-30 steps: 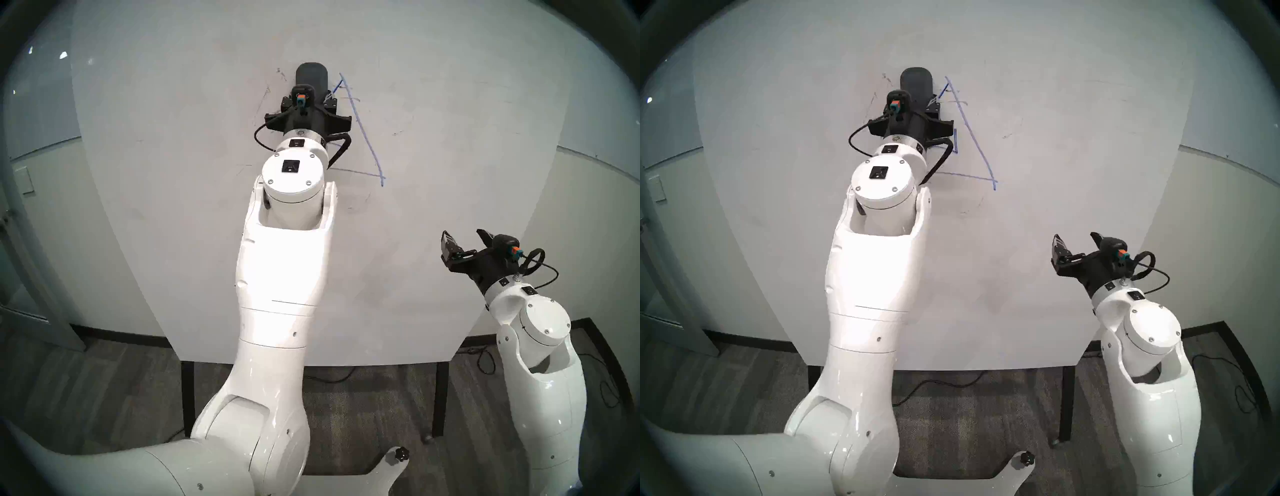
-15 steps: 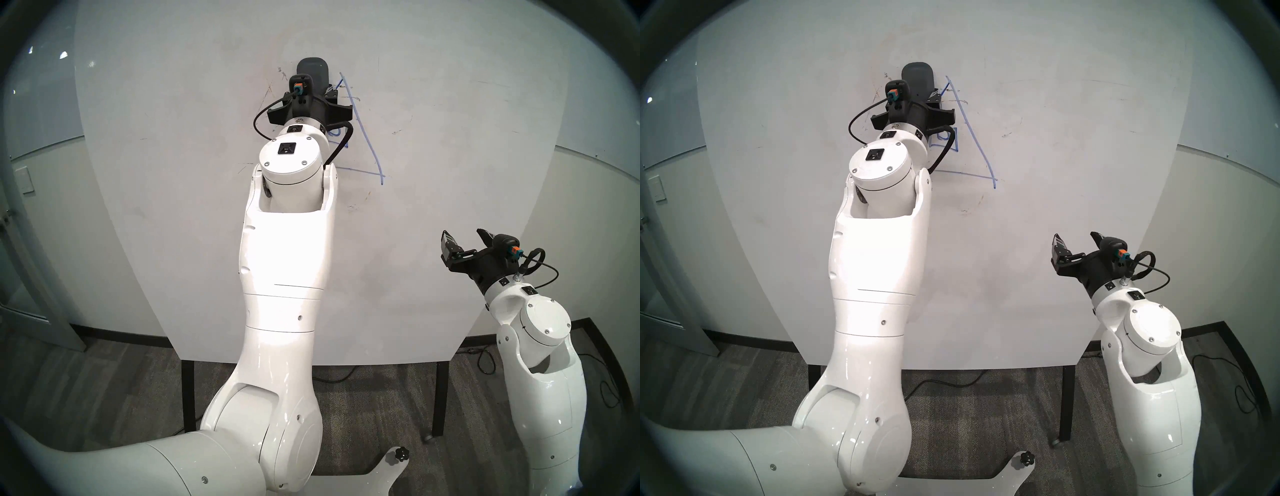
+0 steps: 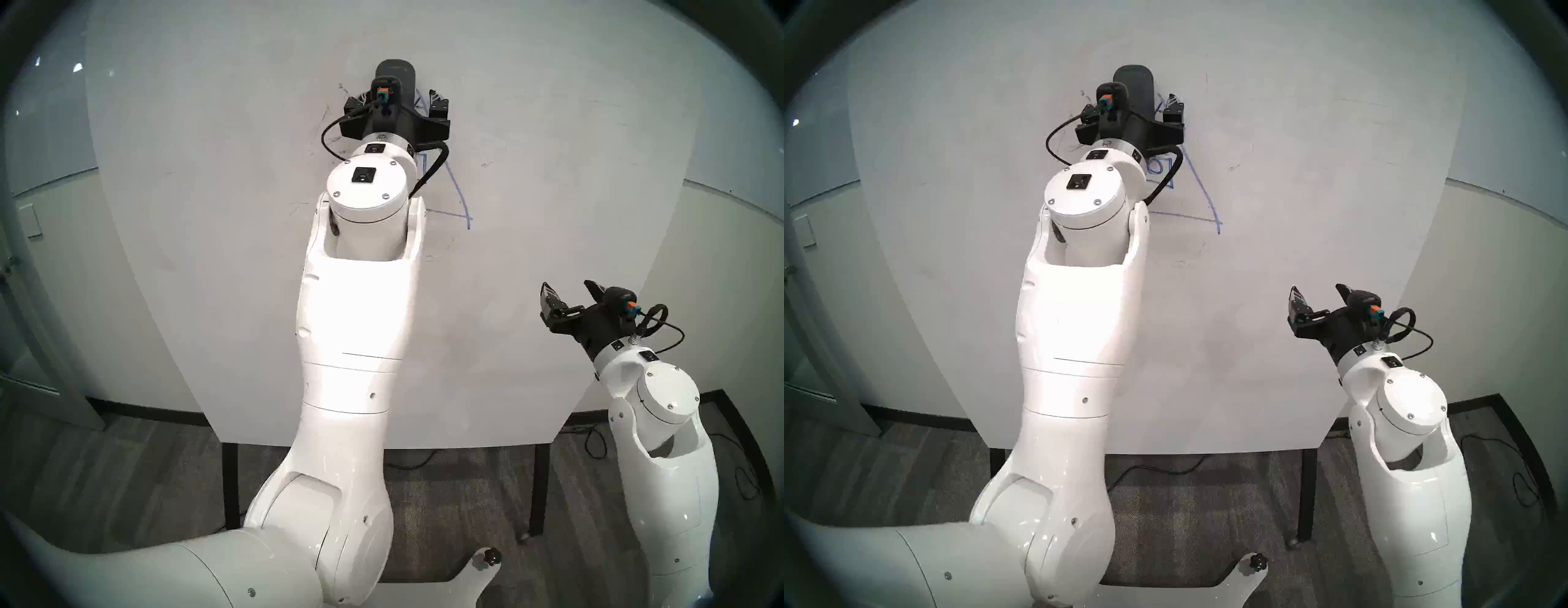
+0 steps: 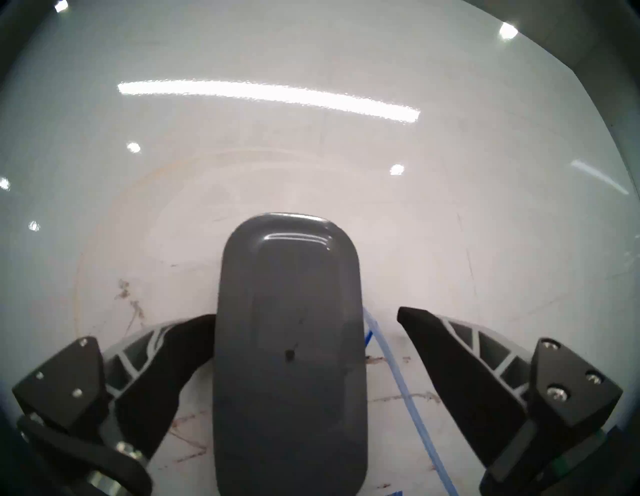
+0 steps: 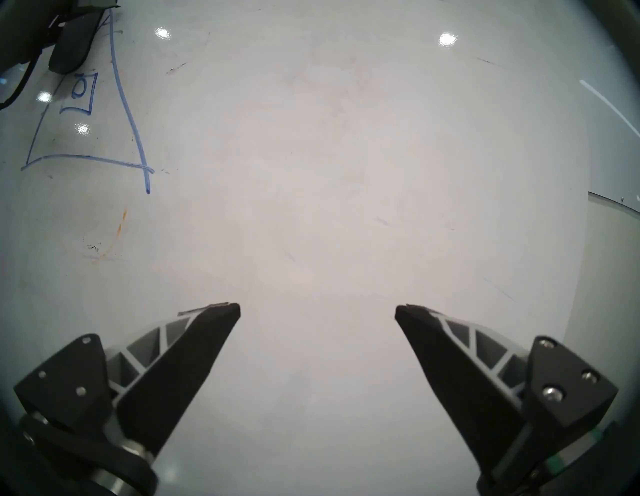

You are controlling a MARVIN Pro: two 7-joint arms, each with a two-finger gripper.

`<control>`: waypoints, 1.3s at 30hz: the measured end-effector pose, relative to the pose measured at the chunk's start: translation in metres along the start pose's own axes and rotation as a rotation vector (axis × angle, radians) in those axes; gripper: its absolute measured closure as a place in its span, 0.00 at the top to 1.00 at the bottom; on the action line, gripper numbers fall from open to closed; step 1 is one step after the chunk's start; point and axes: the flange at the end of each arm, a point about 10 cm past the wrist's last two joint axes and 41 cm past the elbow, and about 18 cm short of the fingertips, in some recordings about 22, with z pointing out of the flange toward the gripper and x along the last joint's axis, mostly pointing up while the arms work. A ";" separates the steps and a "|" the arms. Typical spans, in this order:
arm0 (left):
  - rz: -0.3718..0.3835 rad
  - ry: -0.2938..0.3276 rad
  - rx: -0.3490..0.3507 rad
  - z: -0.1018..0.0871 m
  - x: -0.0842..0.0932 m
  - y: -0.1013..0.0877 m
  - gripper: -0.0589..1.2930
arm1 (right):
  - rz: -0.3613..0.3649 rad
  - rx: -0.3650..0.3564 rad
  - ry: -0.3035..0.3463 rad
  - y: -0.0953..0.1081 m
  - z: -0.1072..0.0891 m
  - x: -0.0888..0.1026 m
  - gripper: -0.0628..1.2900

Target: Erase all marks on the whiteboard with the eraser

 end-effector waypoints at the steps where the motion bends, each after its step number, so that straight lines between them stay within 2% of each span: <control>1: 0.002 0.003 -0.002 0.000 0.001 0.001 0.95 | 0.000 0.000 0.000 0.000 0.000 0.000 0.95; 2: 0.003 0.006 -0.005 0.000 0.002 0.001 0.97 | 0.000 0.000 0.000 0.000 0.000 0.000 0.95; 21: 0.046 0.040 0.010 0.000 0.003 0.003 0.97 | 0.000 0.000 0.001 0.000 0.000 0.000 0.95; 29: 0.116 0.135 0.044 0.001 0.012 -0.002 0.97 | 0.000 0.000 0.001 0.000 0.000 0.000 0.95; 39: 0.143 0.184 0.060 0.002 0.018 -0.005 0.97 | 0.000 0.000 0.001 0.000 0.000 0.000 0.95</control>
